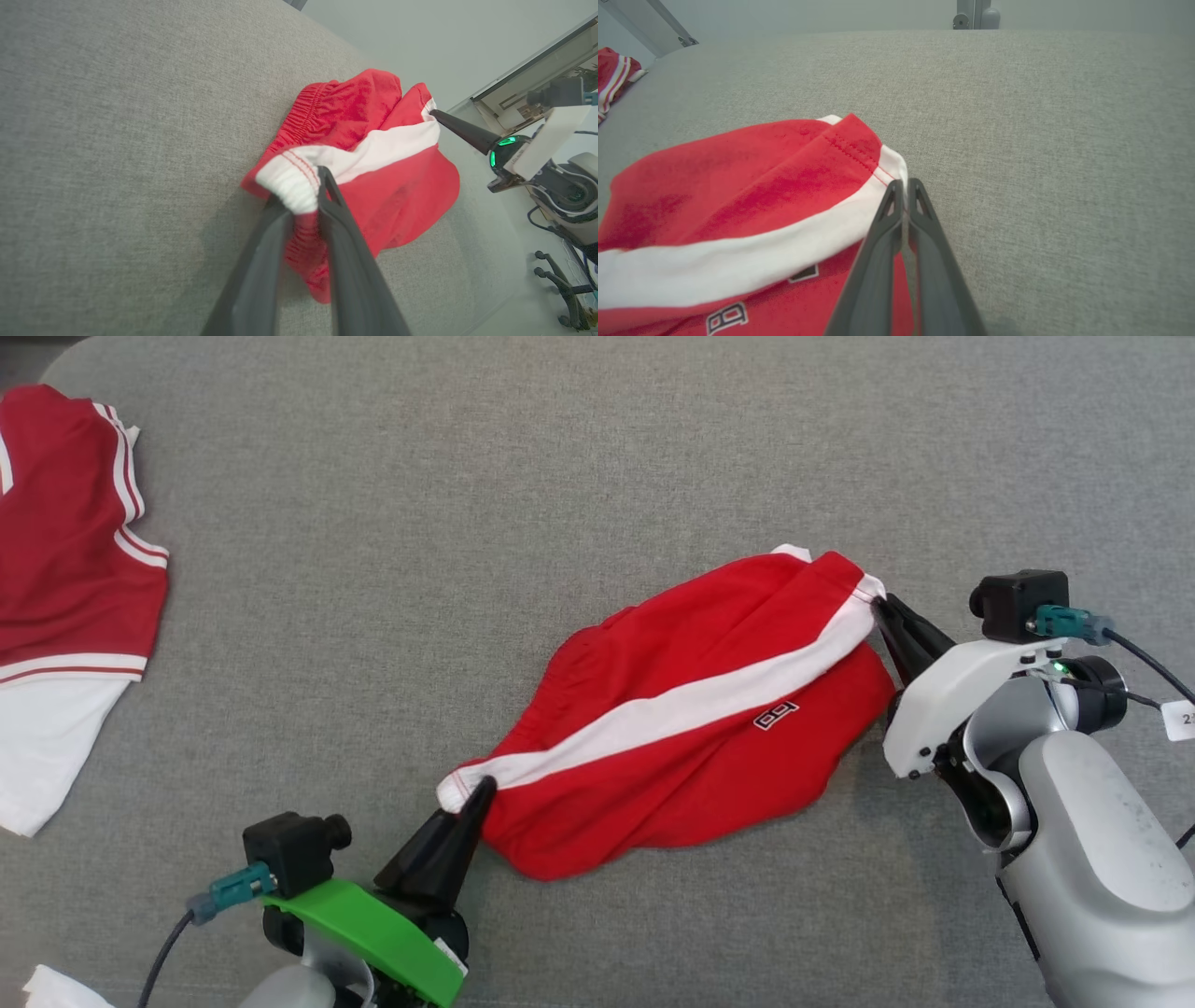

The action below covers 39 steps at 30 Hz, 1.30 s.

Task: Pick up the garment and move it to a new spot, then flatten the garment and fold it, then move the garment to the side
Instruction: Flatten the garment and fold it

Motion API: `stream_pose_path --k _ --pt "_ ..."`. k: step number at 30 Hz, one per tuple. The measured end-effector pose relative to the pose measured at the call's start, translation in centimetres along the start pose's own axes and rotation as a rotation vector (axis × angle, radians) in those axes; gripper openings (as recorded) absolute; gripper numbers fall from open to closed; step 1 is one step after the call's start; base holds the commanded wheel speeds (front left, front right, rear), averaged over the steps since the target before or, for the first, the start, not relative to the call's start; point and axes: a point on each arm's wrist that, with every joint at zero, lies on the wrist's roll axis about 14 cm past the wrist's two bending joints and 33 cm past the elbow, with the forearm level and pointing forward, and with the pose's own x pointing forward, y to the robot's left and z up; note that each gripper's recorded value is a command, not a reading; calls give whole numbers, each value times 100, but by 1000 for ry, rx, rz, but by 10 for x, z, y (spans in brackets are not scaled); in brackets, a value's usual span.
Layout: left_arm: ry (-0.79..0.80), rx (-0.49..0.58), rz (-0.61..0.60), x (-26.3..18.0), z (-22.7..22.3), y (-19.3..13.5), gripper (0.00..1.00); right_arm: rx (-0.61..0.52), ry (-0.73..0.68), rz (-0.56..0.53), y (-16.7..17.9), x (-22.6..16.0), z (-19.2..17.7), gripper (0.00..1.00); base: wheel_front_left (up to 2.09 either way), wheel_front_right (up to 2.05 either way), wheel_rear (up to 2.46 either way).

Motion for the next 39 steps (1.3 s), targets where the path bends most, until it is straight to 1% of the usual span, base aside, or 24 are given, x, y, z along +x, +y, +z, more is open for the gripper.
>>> stream_pose_path --k 1,2,6,9,16,18,20,22,24,27,29,30,32,36,39 --pt "-23 11 -2 0 7 -1 2 18 -27 9 3 -4 7 0 0 0 0" --pt "-44 24 -5 -1 13 -2 0 48 -56 22 7 -9 14 0 0 0 0" --pt "-129 70 -60 -3 41 -21 0 184 -174 90 23 -37 50 0 0 0 0" --pt "-187 91 -120 -5 62 -43 0 240 -276 117 20 -67 83 0 0 0 0" --pt "-277 211 -253 -13 108 -92 0 276 -541 95 -3 -141 158 0 0 0 0" --pt "-293 252 -296 -12 123 -106 0 269 -593 82 -8 -153 174 0 0 0 0" --pt "-306 298 -333 -8 140 -118 0 247 -638 68 -12 -157 191 0 0 0 0" --pt "-313 341 -355 0 156 -126 0 229 -660 62 -13 -153 204 0 0 0 0" --pt "-311 365 -384 13 171 -133 0 226 -668 52 -15 -140 215 0 0 0 0" --pt "-306 422 -358 42 196 -124 0 249 -646 32 -22 -105 223 0 0 0 0" --pt "-314 487 -335 63 212 -118 0 259 -635 3 -29 -80 229 0 0 0 0" --pt "-352 551 -315 82 235 -117 0 285 -668 -19 -41 -63 246 0 0 0 0" --pt "-406 597 -296 100 261 -118 0 311 -750 -33 -52 -51 272 0 0 0 0" --pt "-599 596 -267 123 322 -121 0 385 -941 -34 -64 -36 319 0 0 0 0" --pt "-669 633 -267 141 336 -126 0 387 -1033 -51 -67 -33 337 0 0 0 0"
